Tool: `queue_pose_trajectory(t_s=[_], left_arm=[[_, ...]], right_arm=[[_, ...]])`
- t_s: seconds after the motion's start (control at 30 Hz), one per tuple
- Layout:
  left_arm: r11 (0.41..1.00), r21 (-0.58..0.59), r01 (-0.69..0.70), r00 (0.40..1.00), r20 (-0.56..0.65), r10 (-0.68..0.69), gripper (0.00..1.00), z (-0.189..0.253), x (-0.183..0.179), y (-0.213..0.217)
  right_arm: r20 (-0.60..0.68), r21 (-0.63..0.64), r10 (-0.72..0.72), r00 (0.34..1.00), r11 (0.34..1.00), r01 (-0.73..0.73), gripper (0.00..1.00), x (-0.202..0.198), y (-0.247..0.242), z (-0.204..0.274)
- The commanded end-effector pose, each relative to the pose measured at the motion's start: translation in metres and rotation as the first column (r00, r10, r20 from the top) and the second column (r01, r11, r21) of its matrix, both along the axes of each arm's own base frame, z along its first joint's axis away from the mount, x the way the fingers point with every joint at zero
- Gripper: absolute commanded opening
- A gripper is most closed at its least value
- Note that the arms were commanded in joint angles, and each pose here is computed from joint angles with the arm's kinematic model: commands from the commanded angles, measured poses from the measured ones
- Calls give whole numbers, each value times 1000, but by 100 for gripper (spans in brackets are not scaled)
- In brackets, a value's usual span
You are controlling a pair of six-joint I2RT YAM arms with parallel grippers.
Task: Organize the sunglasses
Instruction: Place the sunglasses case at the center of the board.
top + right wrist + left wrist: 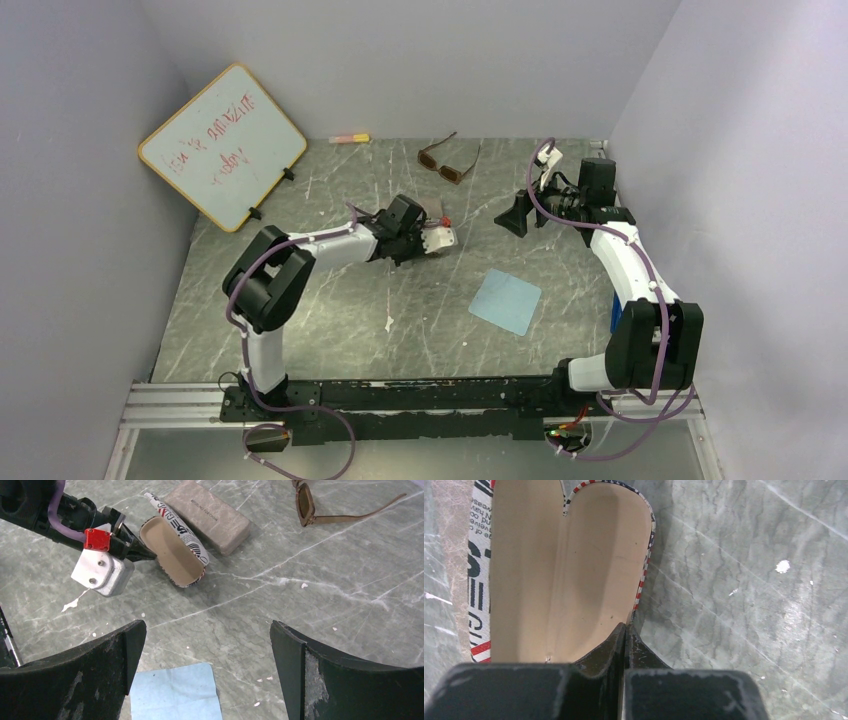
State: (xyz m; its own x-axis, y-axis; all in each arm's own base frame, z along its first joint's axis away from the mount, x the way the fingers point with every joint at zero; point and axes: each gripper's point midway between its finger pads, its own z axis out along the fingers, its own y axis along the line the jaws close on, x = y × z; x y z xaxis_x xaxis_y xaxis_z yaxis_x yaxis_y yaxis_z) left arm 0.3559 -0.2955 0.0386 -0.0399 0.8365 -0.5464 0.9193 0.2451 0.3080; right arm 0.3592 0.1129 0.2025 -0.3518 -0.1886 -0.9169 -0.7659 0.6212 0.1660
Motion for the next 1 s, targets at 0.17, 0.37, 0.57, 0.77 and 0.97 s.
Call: queue_pose_trajectory(t_s=[0.17,0.37,0.57,0.77,0.97], left_arm=[[996,4,-87,992,88,87,5,-5,18,-2],[995,-19,-98,990,98,99,5,-2,23,-8],[991,-7,-131,982,134,131,5,1,30,-3],[989,-10,-149,978,149,149,5,4,35,-2],[989,-25,-147,976,156,150,7,13,34,-3]], right_arm=[[18,20,23,1000,1000,-23,100,0,2,5],[17,20,22,1000,1000,-22,100,0,2,4],[16,21,23,1000,999,-24,100,0,2,5],[15,23,23,1000,999,-23,100,0,2,5],[17,23,25,1000,999,-26,100,0,2,5]])
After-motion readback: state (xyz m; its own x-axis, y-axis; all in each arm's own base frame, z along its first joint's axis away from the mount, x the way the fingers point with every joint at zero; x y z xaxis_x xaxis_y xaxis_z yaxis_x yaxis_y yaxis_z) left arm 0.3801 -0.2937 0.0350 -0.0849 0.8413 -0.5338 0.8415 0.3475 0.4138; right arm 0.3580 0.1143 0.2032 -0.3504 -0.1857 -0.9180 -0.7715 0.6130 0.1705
